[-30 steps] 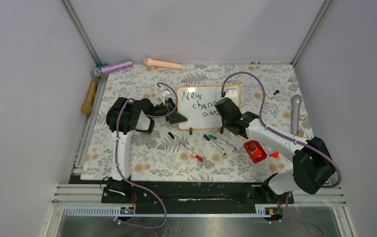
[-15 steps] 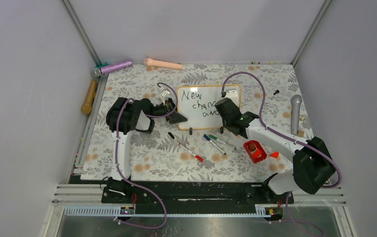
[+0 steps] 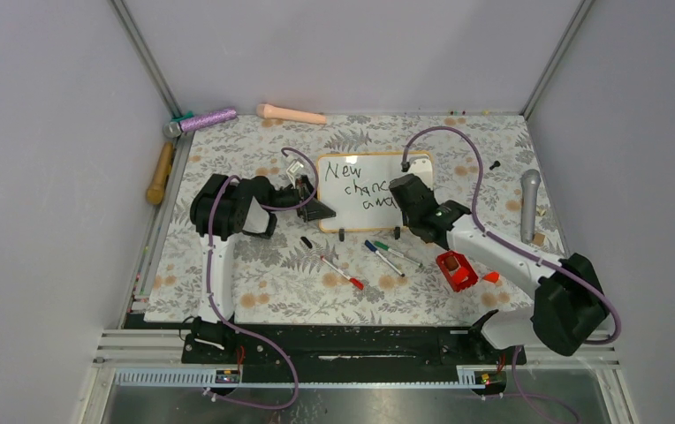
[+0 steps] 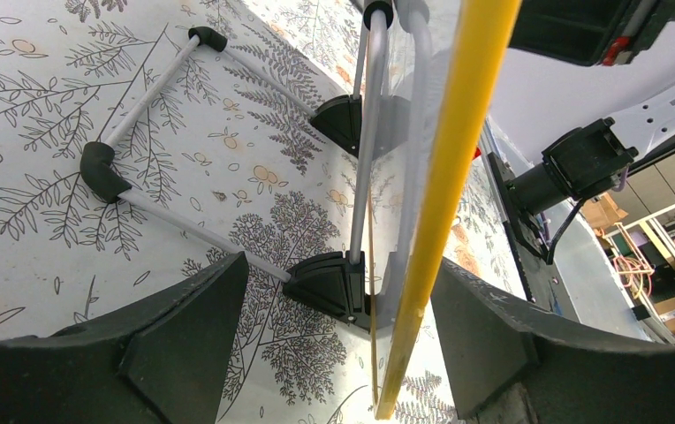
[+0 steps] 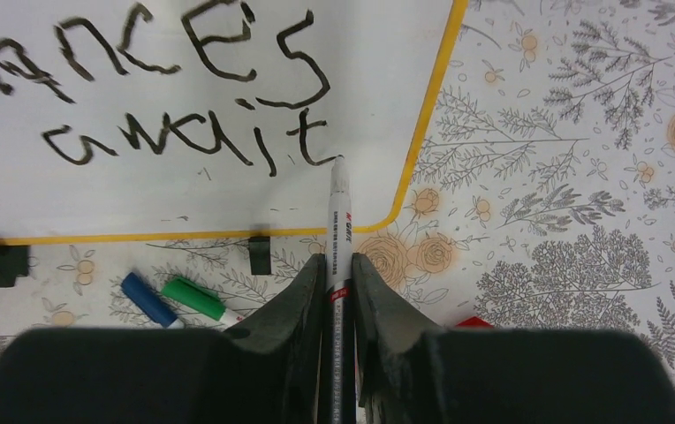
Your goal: Write a sentence on the whiteboard
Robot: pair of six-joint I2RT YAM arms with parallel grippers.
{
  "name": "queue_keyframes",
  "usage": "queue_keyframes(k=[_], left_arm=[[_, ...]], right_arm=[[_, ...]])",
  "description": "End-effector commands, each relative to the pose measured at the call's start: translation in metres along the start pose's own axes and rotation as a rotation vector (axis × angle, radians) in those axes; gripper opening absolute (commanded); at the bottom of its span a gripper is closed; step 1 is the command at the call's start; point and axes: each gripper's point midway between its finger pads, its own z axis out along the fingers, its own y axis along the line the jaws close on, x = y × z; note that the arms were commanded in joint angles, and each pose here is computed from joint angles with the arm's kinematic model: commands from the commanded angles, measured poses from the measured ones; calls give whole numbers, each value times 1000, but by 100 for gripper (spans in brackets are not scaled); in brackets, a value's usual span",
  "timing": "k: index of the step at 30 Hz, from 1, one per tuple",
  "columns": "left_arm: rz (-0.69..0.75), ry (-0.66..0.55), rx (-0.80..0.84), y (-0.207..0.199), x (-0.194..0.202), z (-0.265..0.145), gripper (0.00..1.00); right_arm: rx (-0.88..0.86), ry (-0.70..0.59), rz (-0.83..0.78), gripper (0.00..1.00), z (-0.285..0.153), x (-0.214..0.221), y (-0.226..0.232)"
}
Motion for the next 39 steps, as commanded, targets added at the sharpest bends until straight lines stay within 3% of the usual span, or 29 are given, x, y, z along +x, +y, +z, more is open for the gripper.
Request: queue_keyframes(k=[1, 6, 13, 24, 26, 30, 31, 36, 39], left_arm=[[-43, 12, -8, 6, 8, -3, 76], [-54, 26, 12, 5, 7, -2, 78], [39, 21, 38, -21, -16, -2, 79], [130, -107, -70, -69, -49, -32, 80], [109, -147, -113, -72, -53, -45, 76], [141, -303, -275, -81, -71, -83, 43], [140, -330, -299, -85, -75, -89, 40], [-7, -411, -333, -84, -88, -125, 43], [-12, -422, -336, -88, -93, -136, 45]], right_arm=[[-74, -107, 91, 0, -26, -28, -4], [-138, -176, 131, 0, -46, -36, -8], [-143, -189, 136, 0, -54, -32, -15], [-200, -242, 174, 0, -71, -43, -15], [-207, -251, 182, 0, -73, -44, -16], [-225, -268, 197, 0, -78, -47, -16], [-229, -271, 199, 0, -79, -48, -15], [-257, -272, 211, 0, -81, -48, -11], [-267, -275, 213, 0, -82, -50, -9]])
